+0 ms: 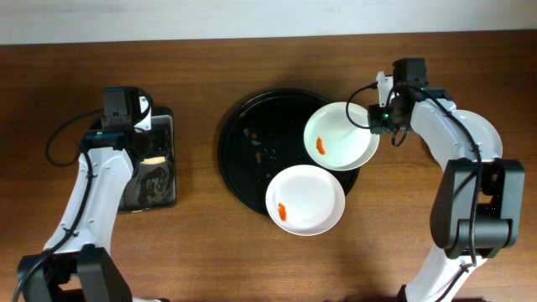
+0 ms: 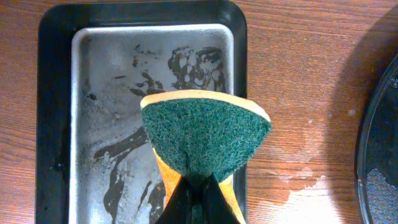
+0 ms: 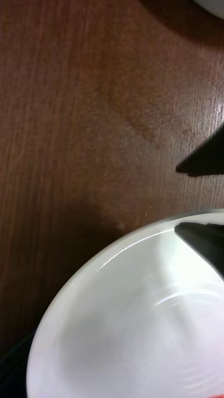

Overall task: Clean dirty plates on tray and stack at the side
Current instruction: 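Grasp the upper-right plate rim with the right gripper and tilt it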

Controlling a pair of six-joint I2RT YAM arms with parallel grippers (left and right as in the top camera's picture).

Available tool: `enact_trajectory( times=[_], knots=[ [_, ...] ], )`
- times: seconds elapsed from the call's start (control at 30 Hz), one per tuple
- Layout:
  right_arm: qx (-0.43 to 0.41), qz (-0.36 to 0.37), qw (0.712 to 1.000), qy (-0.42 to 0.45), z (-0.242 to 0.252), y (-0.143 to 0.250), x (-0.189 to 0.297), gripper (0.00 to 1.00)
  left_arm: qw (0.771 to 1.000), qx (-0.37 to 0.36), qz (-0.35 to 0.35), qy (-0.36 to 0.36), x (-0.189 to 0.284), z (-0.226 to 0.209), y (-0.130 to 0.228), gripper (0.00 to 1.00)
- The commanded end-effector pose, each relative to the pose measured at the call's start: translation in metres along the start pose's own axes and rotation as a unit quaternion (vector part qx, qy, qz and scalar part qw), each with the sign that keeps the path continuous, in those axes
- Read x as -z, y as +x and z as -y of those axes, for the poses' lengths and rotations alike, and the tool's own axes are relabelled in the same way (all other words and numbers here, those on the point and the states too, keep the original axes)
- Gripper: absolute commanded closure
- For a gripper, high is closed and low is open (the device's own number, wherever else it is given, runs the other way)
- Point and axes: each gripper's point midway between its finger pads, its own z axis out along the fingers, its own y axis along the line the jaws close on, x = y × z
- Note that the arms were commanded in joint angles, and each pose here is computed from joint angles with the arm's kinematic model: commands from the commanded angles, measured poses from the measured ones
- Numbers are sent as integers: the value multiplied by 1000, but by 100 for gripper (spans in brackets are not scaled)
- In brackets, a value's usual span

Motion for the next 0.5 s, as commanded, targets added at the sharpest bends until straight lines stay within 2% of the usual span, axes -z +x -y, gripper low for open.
enact_trajectory(
  times=[0.0, 0.07, 0.13, 0.17, 0.3, 0.4, 0.47],
  knots=[
    [-63, -28, 998, 3, -4, 12, -6, 89, 1000, 6, 4, 6, 1, 2, -2, 100],
    [-145, -50, 988, 6, -5, 23, -5, 96, 1000, 6, 4, 6, 1, 2, -2, 100],
    [-251, -79, 965, 12, -8, 38, -3, 96, 1000, 6, 3, 10, 1, 3, -2, 100],
    [-265, -89, 960, -4, -15, 41, -3, 96, 1000, 6, 3, 19, 1, 6, -2, 100],
    [-226, -86, 970, 10, -18, 39, 3, 96, 1000, 6, 6, 19, 1, 6, -3, 100],
    [-117, -55, 992, 9, -36, 22, 20, 96, 1000, 4, 6, 20, 2, 7, -3, 100],
    [-87, -56, 995, 15, -46, 22, 22, 96, 1000, -6, 7, 25, 2, 17, -3, 100]
  ],
)
